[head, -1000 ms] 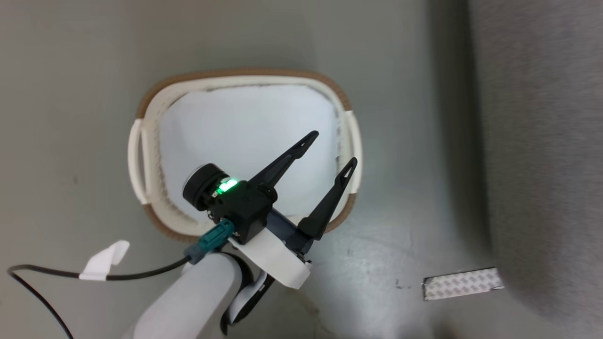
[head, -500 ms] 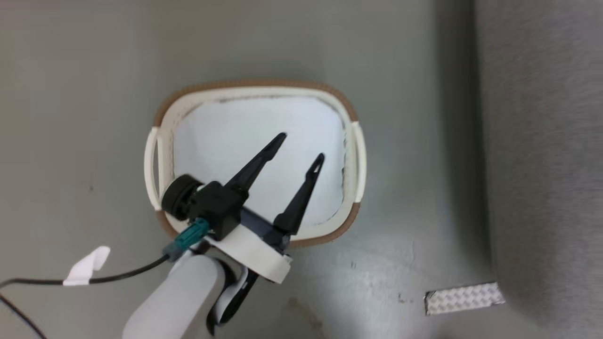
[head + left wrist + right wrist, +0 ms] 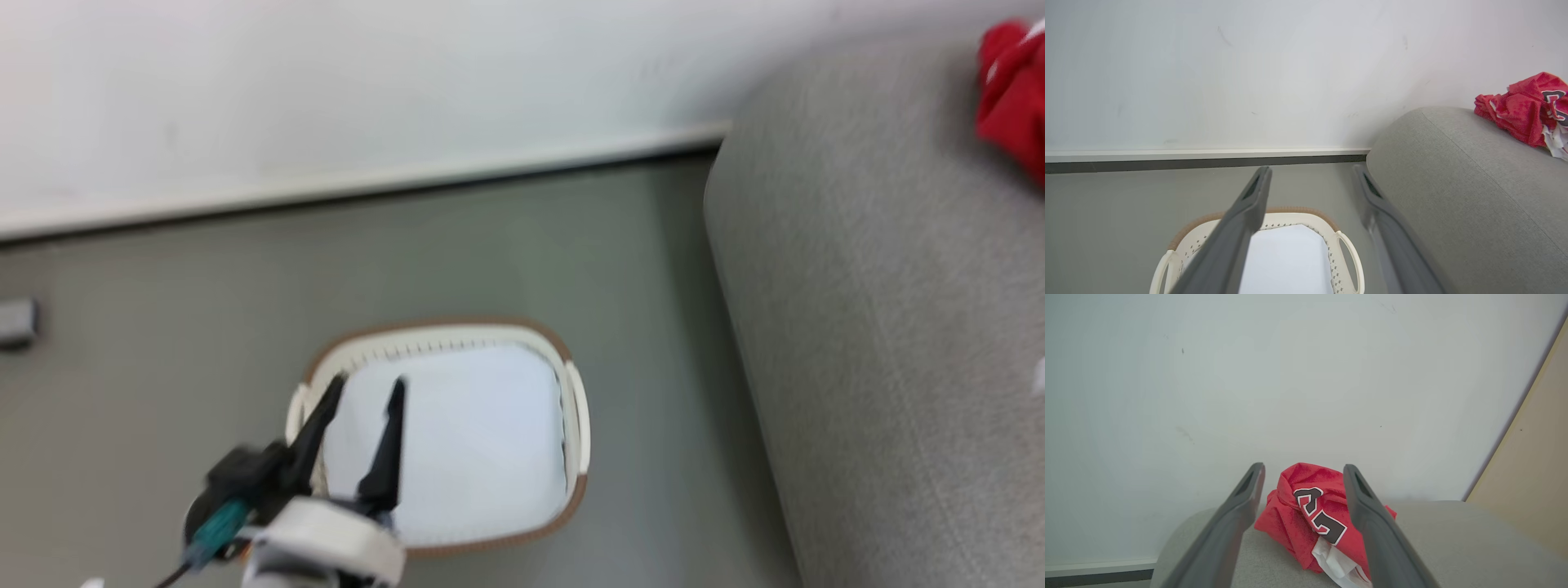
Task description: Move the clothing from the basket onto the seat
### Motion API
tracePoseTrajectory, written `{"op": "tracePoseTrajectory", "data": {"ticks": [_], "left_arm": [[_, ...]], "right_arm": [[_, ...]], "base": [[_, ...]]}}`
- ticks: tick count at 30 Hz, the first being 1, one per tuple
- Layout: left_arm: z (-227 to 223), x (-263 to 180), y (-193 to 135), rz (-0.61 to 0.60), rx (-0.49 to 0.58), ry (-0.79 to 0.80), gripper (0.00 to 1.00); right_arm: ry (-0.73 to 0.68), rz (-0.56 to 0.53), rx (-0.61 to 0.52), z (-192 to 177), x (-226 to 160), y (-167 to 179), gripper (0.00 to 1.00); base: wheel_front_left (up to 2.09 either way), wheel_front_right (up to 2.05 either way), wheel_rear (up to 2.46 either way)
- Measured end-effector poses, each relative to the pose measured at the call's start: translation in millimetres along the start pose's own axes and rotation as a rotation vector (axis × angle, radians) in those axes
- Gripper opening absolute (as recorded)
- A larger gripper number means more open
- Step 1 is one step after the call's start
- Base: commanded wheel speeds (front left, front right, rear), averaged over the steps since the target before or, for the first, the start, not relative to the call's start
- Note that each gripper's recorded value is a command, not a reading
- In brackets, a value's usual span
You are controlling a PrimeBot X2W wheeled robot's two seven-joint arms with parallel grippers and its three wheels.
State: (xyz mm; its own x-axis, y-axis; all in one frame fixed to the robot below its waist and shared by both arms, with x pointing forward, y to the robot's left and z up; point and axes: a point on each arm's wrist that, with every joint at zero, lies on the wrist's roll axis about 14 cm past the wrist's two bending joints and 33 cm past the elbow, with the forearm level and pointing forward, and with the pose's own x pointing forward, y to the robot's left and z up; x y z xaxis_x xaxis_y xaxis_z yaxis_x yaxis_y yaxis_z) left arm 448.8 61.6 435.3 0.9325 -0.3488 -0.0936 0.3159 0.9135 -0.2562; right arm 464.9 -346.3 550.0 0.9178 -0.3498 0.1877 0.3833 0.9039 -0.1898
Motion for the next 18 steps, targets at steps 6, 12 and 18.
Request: {"op": "tracePoseTrajectory", "data": {"ticks": [6,12,18], "left_arm": [[31,-56,35,0.172,0.044,-0.077,1.00],[44,-113,63,0.311,0.111,-0.117,1.00],[46,-144,69,0.383,0.117,-0.143,1.00]], "right_arm": [[-0.028,0.103,0.123,19,-65,23,1.00],[0.032,0.268,0.271,13,-130,70,1.00],[0.080,0.426,0.311,9,-172,115,1.00]], "base": [[0.00,0.00,0.00],[0.00,0.00,0.00],[0.00,0.00,0.00]]}}
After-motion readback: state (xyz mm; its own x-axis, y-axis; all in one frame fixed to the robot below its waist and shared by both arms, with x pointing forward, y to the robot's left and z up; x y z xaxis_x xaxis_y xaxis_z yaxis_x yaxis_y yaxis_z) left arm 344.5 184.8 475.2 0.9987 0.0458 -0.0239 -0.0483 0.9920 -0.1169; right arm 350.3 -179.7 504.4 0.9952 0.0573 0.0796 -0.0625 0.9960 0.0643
